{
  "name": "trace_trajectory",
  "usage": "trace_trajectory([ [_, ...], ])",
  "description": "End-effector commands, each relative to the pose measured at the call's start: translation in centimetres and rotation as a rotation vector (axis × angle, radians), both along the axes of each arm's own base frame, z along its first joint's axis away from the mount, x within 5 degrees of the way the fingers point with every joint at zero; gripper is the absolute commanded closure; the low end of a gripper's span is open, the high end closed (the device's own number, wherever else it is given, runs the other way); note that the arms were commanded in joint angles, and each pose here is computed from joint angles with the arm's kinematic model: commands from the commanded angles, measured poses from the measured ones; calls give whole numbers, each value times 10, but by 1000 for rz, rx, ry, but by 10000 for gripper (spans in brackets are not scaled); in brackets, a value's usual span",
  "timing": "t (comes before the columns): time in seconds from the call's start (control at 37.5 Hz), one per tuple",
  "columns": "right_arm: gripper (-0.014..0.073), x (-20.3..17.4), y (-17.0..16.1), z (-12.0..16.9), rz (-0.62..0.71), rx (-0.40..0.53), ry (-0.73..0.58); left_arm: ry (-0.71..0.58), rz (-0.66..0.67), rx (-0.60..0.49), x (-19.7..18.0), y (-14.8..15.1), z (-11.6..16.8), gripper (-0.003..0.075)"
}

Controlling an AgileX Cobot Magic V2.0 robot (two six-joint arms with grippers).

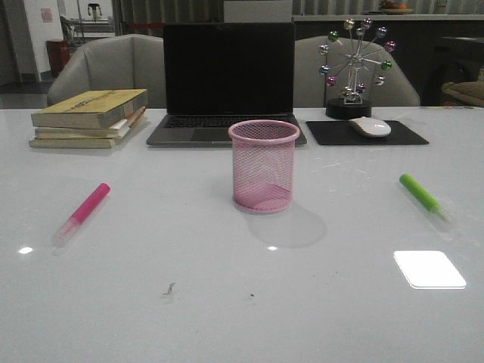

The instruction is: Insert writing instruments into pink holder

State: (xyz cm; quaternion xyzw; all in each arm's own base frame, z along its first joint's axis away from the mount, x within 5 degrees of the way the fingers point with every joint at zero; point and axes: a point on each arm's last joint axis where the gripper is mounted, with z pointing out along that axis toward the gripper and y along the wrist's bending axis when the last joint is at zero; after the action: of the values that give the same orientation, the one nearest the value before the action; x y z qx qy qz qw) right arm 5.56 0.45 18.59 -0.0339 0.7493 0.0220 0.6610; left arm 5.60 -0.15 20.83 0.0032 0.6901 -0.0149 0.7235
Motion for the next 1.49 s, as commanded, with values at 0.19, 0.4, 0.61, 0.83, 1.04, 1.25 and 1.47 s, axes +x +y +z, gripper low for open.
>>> trace_trajectory([
  [0.19, 571, 0, 0, 8, -1, -8, -97, -105, 7, -10, -2, 1, 8, 629],
  [0.4, 571, 0, 0, 8, -1, -8, -97, -105, 6, -12, -2, 1, 8, 629],
  [0.61, 571, 0, 0, 8, -1, -8, -97, -104, 4, -62, -2, 1, 8, 629],
  [0.83, 571, 0, 0, 12, -2, -5, -147, -104, 4, -62, -2, 1, 8, 629],
  [1.04, 571, -1, 0, 21, -4, 2, -237, -104, 4, -55, -2, 1, 8, 629],
  [1.25, 571, -1, 0, 21, -4, 2, -246, -104, 4, -50, -2, 1, 8, 629],
  [1.47, 571, -1, -1, 26, -5, 6, -294, -185, 10, -52, -4, 2, 16, 629],
])
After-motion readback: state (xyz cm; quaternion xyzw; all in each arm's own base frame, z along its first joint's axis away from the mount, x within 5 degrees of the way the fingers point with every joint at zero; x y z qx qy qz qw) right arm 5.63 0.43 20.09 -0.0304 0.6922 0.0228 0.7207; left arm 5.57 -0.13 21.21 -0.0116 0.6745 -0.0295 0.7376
